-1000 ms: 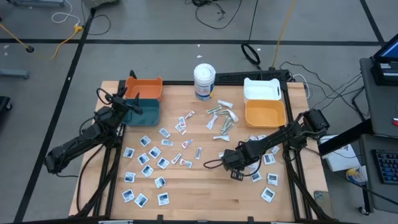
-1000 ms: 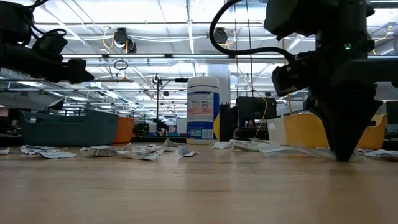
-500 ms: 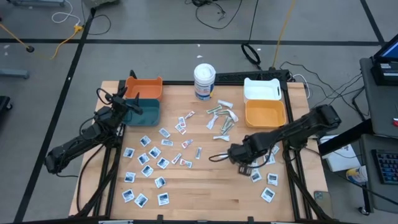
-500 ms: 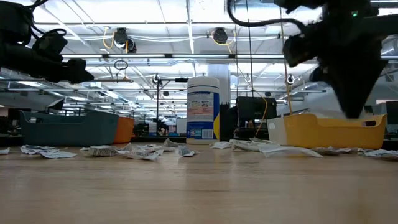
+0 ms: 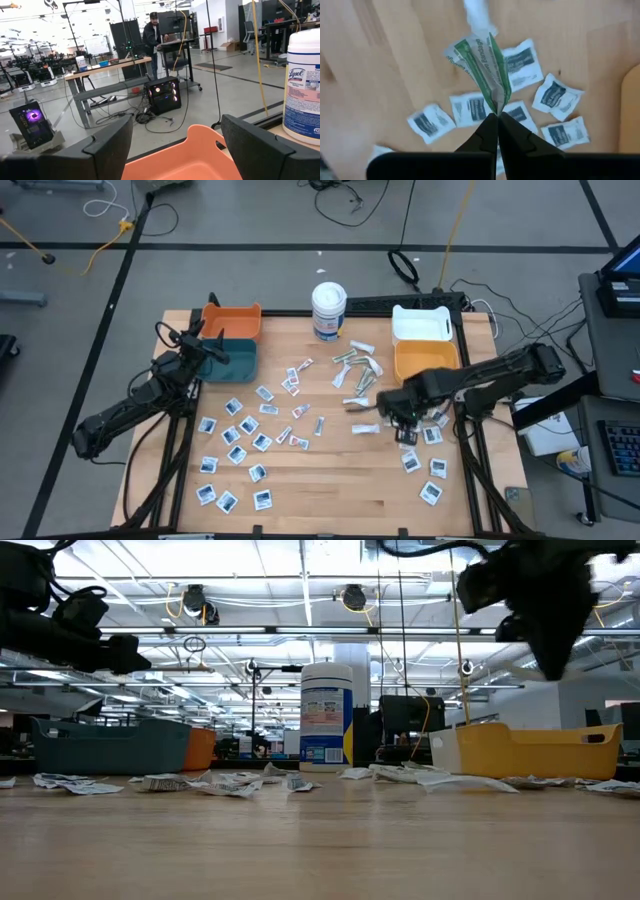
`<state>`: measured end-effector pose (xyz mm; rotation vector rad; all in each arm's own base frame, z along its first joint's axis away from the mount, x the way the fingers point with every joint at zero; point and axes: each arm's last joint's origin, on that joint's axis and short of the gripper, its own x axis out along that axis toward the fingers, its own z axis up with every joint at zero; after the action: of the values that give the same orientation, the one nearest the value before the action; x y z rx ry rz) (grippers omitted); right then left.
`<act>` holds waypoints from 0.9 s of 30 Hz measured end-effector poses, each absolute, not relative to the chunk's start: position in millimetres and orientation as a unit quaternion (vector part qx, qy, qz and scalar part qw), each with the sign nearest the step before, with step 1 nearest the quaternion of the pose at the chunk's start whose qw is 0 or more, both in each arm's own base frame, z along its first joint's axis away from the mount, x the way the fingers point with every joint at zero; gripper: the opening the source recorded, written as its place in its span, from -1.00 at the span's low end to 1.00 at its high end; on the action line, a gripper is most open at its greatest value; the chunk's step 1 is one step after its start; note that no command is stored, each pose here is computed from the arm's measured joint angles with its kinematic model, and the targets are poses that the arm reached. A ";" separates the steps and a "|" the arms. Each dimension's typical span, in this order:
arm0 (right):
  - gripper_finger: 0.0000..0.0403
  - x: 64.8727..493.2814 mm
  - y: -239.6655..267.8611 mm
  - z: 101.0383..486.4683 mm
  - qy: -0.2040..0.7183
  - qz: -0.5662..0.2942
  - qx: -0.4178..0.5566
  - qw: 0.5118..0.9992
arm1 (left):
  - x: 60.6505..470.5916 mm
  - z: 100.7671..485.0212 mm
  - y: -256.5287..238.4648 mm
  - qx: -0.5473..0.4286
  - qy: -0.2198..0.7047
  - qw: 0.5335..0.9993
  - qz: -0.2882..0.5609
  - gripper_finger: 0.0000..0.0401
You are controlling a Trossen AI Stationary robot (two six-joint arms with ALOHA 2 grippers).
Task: Pick & Place First Aid Supplies
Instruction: Put the green bandage into the white bin
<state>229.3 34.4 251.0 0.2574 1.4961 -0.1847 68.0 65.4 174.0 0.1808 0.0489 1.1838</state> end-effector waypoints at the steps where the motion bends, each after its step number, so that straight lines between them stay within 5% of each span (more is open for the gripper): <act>1: -0.99 228.4 27.7 252.7 0.674 -0.098 0.122 0.722 | 68.0 174.0 65.4 0.085 0.023 0.826 0.557 0.54; 12: -0.99 203.7 -58.2 267.1 0.634 -0.286 0.176 0.696 | 68.0 173.9 65.4 0.085 0.023 0.826 0.557 0.54; 27: -0.98 149.2 -152.5 267.5 0.532 -0.499 0.360 0.582 | 68.0 174.0 65.3 0.085 0.023 0.826 0.557 0.54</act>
<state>149.2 -152.5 267.5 0.8419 1.2417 -1.1657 68.0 65.3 174.0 0.1808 0.0490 1.1838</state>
